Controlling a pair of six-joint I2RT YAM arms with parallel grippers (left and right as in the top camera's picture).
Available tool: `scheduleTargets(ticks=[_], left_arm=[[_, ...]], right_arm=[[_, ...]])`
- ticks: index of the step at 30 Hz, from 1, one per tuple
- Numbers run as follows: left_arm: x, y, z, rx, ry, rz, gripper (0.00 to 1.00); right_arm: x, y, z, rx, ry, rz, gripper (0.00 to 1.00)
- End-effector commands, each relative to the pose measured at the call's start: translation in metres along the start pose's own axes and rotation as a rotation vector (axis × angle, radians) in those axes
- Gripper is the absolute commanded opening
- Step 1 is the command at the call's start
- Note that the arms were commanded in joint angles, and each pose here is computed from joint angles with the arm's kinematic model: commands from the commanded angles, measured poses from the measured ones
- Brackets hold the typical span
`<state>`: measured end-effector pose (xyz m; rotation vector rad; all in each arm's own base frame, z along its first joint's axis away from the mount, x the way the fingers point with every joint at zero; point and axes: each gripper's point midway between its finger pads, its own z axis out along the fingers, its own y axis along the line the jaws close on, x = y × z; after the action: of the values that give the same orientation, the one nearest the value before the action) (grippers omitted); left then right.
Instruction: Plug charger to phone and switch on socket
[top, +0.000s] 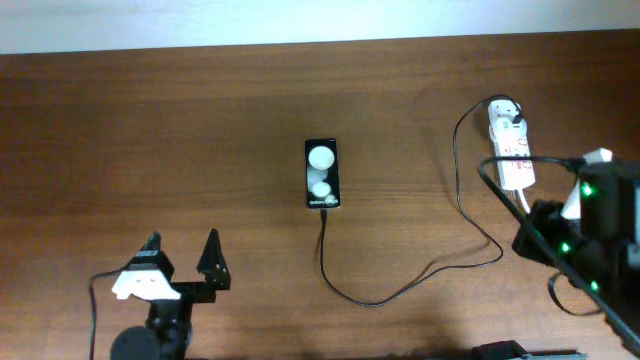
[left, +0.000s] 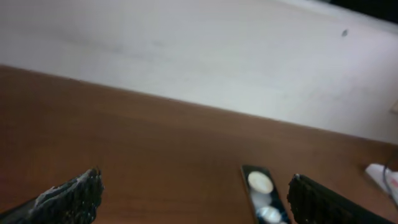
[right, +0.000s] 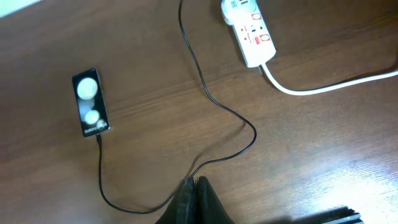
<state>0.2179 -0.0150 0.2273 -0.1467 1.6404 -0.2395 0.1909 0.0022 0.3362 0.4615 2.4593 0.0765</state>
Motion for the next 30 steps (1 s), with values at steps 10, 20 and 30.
scheduleTargets(ticks=[10,20,30], left_arm=[[0.048,0.021,0.027,-0.046,-0.013,0.107,0.99],[0.061,0.033,0.032,-0.099,-0.018,0.128,0.99],[0.061,0.033,0.032,-0.099,-0.014,0.128,0.99]], right_arm=[[0.015,-0.009,-0.004,0.018,0.017,-0.019,0.04],[0.02,-0.014,-0.017,-0.003,-0.024,-0.012,0.04],[0.024,-0.015,-0.012,0.006,-0.007,-0.015,0.04]])
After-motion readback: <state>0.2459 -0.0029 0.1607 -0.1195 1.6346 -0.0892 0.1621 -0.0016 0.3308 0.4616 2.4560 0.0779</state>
